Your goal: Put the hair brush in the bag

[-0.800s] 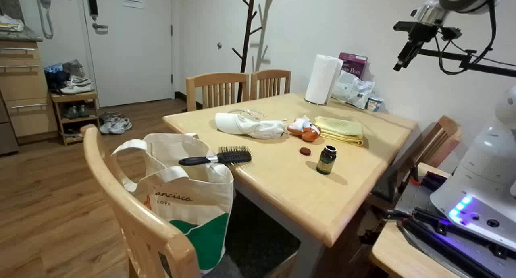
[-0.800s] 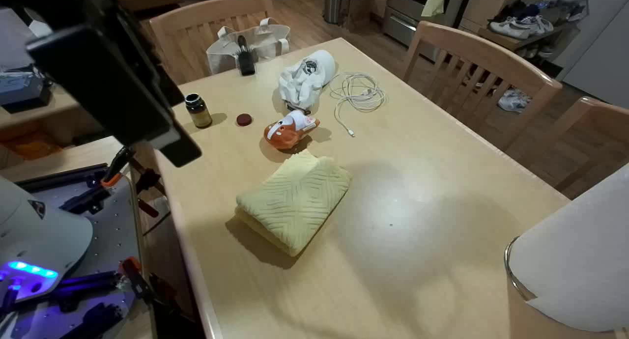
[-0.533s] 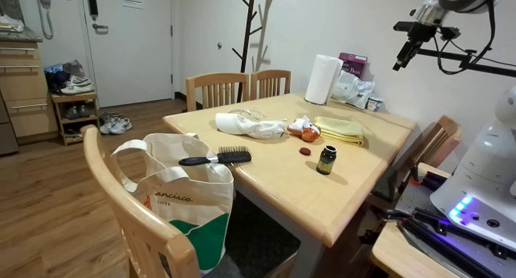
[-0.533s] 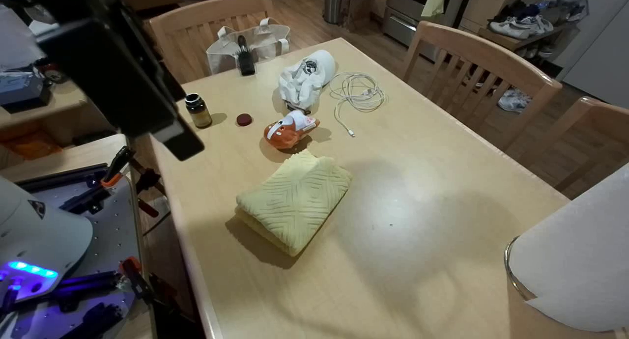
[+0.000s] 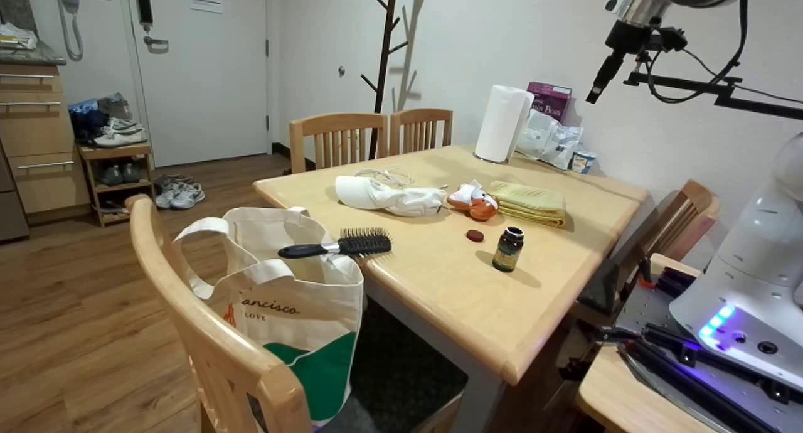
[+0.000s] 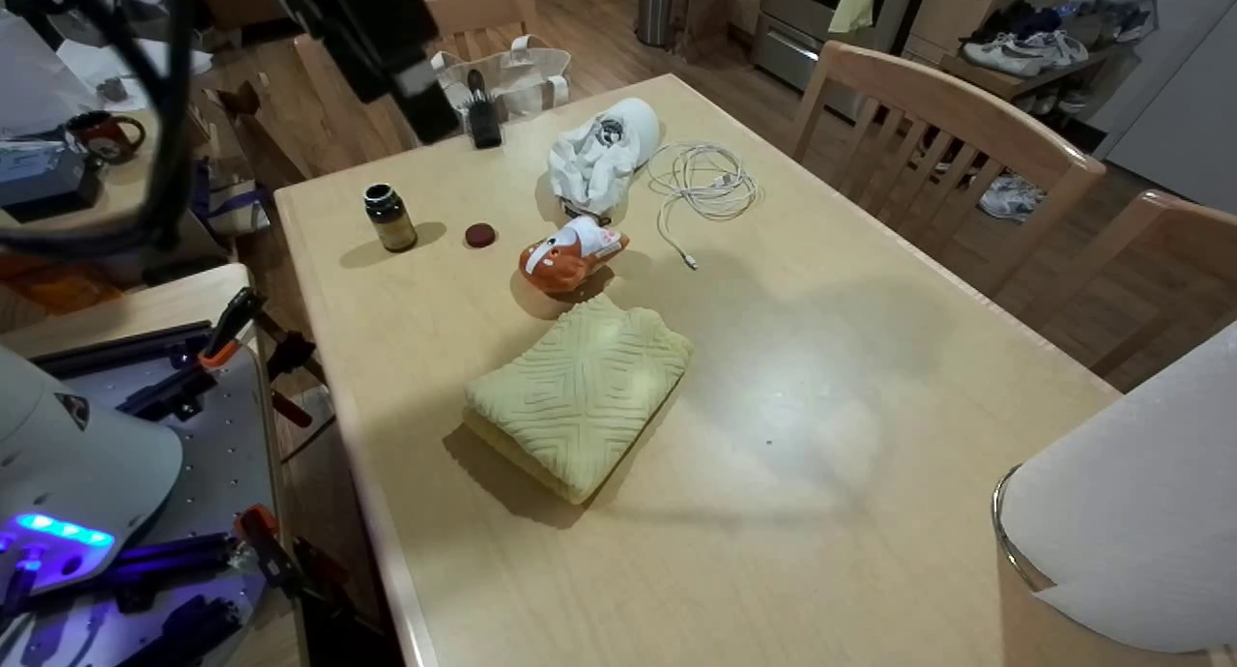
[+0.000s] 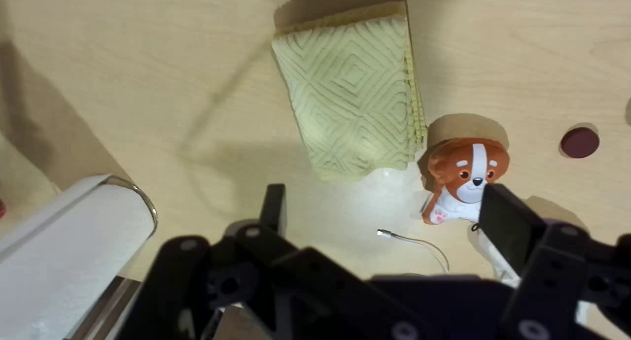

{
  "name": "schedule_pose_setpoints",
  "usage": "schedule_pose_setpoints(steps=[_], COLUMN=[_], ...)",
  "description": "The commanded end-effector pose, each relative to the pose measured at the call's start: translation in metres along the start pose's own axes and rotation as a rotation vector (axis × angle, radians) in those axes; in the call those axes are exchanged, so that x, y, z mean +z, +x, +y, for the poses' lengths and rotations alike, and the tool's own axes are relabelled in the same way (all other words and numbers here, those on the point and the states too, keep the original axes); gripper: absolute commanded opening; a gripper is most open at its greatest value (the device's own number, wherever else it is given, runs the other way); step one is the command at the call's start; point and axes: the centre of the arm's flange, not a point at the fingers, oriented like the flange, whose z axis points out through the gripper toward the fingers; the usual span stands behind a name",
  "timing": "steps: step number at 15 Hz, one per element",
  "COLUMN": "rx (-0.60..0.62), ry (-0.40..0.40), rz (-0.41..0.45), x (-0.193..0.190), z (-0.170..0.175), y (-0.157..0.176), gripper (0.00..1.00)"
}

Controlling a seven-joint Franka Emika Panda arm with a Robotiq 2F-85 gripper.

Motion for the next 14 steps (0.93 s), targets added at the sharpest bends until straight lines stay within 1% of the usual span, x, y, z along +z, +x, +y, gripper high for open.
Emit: schedule_pose_setpoints(steps=[1,2,3,4,5,7,8,9,11,14], rx=[-0.145,-0.178,-0.171,-0.149,-0.163,-0.165,-0.241,-0.288,-0.382,-0.525], ry=[-0.023,-0.036,-0.041,-0.025,-0.027,-0.028,0.032,0.068,0.106,0.171], rz=[0.004,0.007,0.014,0.003,0.002,0.001,0.043,0.070,0.075,0.072], x=[-0.005,-0.006,-0.005,-0.006,-0.006,-0.005,-0.009,-0.011,-0.018,-0.031], z=[-0.042,-0.054,-0.056,-0.054,-0.059,-0.060,-0.062,-0.067,-0.086,-0.132], y=[0.037,0.041,0.039,0.030,0.032,0.033,0.037,0.043,0.059,0.088], gripper=[1.00,1.00,1.00,1.00,1.00,1.00,1.00,1.00,1.00,1.00])
